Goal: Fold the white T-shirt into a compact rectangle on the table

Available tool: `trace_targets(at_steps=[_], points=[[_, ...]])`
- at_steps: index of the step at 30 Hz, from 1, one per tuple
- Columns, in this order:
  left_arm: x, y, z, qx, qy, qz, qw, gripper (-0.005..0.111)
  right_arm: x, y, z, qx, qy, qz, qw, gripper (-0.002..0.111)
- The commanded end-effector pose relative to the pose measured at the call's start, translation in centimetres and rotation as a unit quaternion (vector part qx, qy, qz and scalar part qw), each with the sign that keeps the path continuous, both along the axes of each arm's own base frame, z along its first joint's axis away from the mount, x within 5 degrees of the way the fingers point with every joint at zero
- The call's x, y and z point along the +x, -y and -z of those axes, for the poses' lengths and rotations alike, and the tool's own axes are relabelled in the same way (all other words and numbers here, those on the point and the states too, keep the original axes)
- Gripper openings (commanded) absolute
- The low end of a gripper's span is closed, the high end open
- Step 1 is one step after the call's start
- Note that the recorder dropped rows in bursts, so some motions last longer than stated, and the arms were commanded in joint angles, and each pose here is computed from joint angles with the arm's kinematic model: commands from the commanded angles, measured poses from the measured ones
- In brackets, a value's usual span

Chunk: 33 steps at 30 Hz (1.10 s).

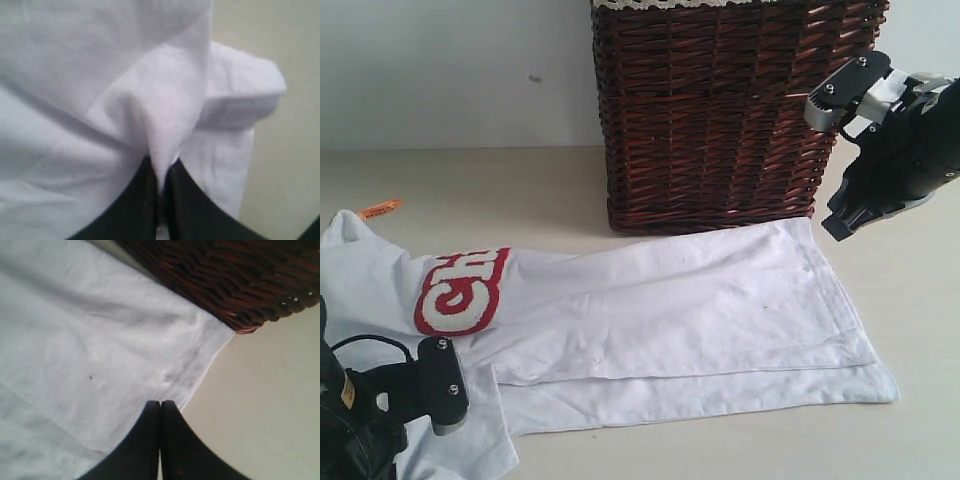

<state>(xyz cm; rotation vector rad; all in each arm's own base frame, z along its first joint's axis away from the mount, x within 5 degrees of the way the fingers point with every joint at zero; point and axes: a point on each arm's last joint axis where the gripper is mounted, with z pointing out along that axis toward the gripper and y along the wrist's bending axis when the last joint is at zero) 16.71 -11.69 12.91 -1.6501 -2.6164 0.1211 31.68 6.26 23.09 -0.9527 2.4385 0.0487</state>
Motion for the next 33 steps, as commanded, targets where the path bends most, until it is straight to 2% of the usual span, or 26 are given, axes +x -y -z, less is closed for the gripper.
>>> trace_targets(at_steps=[1,6,10,15,17,18,21,22,24,28,30,33], points=[[-0.1,-0.2,-2.0,0.049,-0.057,0.034,0.997,0.0,0.0,0.1,-0.3,0.005,0.011,0.005,1.0,0.0],[-1.0,-0.7,-6.9,0.05,-0.075,0.04,0.995,0.0,0.2,0.1,-0.3,0.006,0.021,0.008,1.0,0.0],[-1.8,-0.6,-7.4,0.027,-0.08,0.027,0.996,0.0,0.3,0.1,-0.4,0.006,0.025,0.008,1.0,0.0],[-3.3,-0.2,-6.5,-0.013,-0.137,-0.01,0.99,0.001,0.3,0.1,-0.4,0.004,0.027,0.008,1.0,0.0],[-3.9,-1.1,-5.6,0.016,-0.144,0.001,0.989,0.015,0.3,0.1,-0.4,0.004,0.027,0.008,1.0,0.0],[-4.0,-1.9,-5.1,0.053,-0.136,0.0,0.989,0.034,0.3,0.1,-0.4,0.004,0.027,0.008,1.0,0.0],[-4.2,-2.7,-4.7,0.096,-0.126,-0.025,0.987,0.072,0.3,0.1,-0.4,0.004,0.027,0.008,1.0,0.0],[-4.2,-2.8,-4.6,0.101,-0.125,-0.03,0.987,0.081,0.3,0.1,-0.4,0.004,0.027,0.008,1.0,0.0],[-4.1,-2.8,-4.7,0.102,-0.123,-0.029,0.987,0.088,0.3,0.1,-0.4,0.004,0.027,0.008,1.0,0.0],[-2.3,-1.9,-6.2,0.089,-0.079,-0.046,0.992,0.084,0.3,0.1,-0.4,0.004,0.03,0.009,1.0,0.0],[-0.3,-1.8,-7.4,0.105,0.002,-0.107,0.989,0.07,0.2,0.1,-0.4,0.009,0.021,0.01,1.0,0.0],[2.3,-2.5,-8.7,0.137,0.135,-0.207,0.959,0.043,-0.1,-0.2,0.3,0.028,-0.017,0.015,0.999,0.0]])
